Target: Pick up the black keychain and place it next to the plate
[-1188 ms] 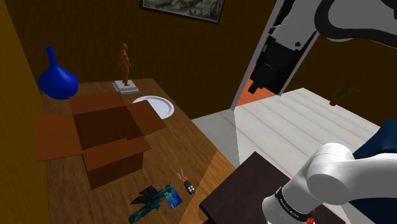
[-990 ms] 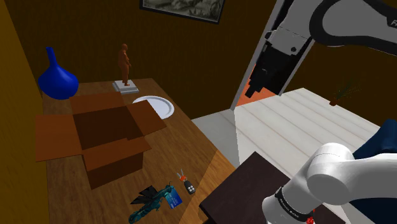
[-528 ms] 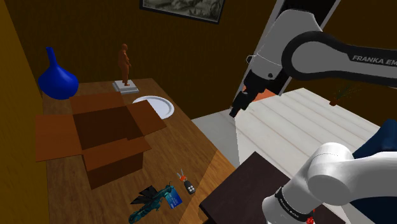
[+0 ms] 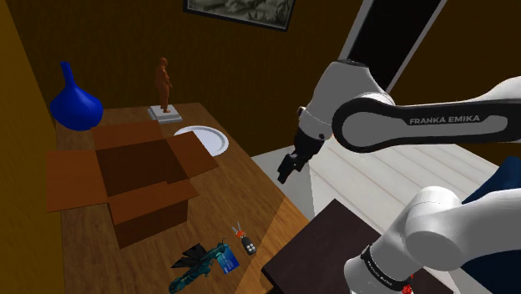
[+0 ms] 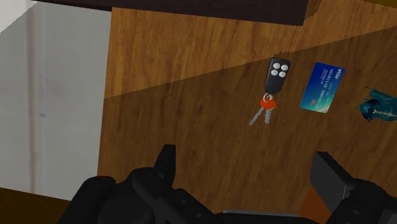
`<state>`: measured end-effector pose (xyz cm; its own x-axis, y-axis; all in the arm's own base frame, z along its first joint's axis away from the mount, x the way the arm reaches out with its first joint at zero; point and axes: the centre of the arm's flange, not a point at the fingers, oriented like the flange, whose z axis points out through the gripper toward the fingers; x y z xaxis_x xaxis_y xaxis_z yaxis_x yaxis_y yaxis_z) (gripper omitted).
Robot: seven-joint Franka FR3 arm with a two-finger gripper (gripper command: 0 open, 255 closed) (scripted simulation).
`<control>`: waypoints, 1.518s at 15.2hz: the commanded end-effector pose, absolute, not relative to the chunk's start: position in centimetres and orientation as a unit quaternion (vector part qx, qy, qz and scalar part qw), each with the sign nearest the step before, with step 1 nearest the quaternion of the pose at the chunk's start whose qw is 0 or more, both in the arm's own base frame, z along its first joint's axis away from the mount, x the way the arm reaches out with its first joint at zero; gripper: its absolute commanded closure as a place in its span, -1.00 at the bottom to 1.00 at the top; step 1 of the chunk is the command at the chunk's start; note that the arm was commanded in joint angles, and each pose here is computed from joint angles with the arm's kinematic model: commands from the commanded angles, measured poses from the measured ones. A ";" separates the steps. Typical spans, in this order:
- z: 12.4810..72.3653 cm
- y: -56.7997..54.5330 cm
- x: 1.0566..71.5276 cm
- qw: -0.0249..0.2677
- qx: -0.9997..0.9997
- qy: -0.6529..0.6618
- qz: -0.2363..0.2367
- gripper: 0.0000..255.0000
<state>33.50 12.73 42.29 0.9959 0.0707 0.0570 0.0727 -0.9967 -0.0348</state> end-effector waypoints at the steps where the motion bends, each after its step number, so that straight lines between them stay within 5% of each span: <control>1: 39.8 13.6 33.7 0.018 -0.999 -0.034 -0.025 -1.00; 18: 19.2 22.5 35.4 0.012 -1.000 -0.018 0.002 -1.00; 23: 17.0 22.6 35.4 0.012 -1.000 -0.017 0.002 -1.00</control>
<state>35.45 22.59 17.57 0.9994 0.0345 -0.0035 0.0344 -0.9991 -0.0233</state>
